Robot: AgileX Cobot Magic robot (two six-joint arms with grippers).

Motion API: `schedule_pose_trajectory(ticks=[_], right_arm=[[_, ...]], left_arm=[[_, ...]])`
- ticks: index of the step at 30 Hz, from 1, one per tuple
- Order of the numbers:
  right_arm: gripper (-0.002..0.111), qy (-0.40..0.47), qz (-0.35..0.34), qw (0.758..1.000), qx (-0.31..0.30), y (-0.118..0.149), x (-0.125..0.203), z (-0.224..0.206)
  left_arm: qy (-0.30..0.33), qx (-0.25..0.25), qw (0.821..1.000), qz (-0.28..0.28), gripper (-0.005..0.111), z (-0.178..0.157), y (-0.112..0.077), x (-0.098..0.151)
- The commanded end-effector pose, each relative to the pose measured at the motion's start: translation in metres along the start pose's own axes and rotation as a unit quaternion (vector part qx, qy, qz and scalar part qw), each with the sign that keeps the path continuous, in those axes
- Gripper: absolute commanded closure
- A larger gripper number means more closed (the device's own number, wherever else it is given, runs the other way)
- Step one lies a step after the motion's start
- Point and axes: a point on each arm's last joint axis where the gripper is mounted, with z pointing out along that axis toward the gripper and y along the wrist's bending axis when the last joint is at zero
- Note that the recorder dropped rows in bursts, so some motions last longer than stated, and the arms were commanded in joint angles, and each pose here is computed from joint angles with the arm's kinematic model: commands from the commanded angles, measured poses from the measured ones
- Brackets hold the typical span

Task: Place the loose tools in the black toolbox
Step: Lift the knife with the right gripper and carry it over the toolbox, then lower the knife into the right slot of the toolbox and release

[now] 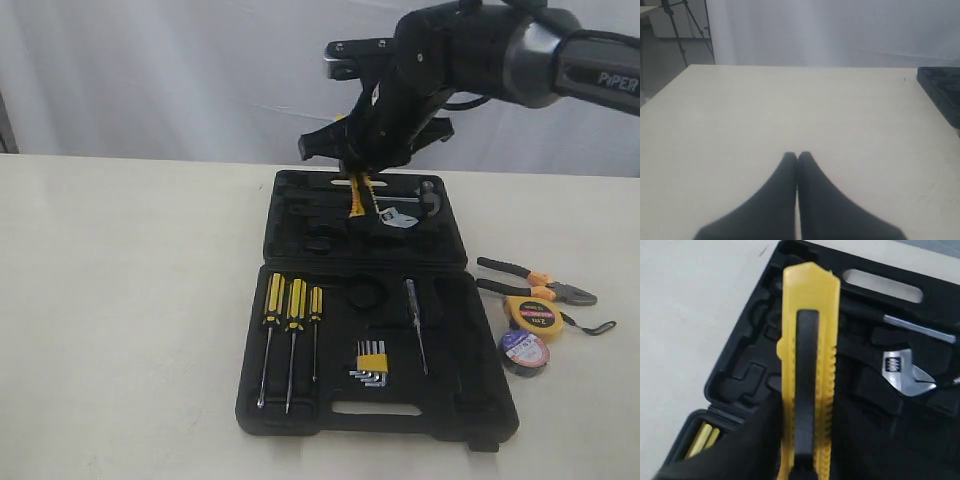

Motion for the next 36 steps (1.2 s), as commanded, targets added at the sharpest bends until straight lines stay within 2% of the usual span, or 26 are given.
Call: schedule_pose_trajectory(ticks=[1,6,11,14,17,24,26,29,32,36], right_arm=[[0.108,0.004,-0.012,1.0,0.019,-0.017,0.002,-0.021],[0.108,0.026,-0.023,0.999,0.037,-0.047,0.031,-0.042],[0.108,0.094,0.018,0.994,0.042,-0.077,0.095,-0.038],[0.108,0.118,0.025,0.992,0.035,-0.076,0.129,-0.022],[0.108,0.11,0.03,0.993,0.029,-0.075,0.138,-0.017],[0.108,0.086,-0.042,0.995,0.023,-0.075,0.132,-0.021],[0.108,0.081,-0.081,0.993,0.021,-0.075,0.131,-0.023],[0.108,0.084,-0.193,0.978,0.011,-0.073,0.131,-0.025],[0.108,0.091,-0.313,0.945,-0.003,-0.071,0.132,-0.027],[0.108,0.09,-0.423,0.902,-0.008,-0.072,0.13,-0.034]], left_arm=[[-0.003,0.003,1.0,0.0,0.107,0.0,0.0,0.0],[-0.003,0.003,1.0,0.0,0.107,0.0,0.0,0.0],[-0.003,0.003,1.0,0.0,0.107,0.0,0.0,0.0],[-0.003,0.003,1.0,0.0,0.107,0.0,0.0,0.0],[-0.003,0.003,1.0,0.0,0.107,0.0,0.0,0.0],[-0.003,0.003,1.0,0.0,0.107,0.0,0.0,0.0],[-0.003,0.003,1.0,0.0,0.107,0.0,0.0,0.0],[-0.003,0.003,1.0,0.0,0.107,0.0,0.0,0.0],[-0.003,0.003,1.0,0.0,0.107,0.0,0.0,0.0],[-0.003,0.003,1.0,0.0,0.107,0.0,0.0,0.0]])
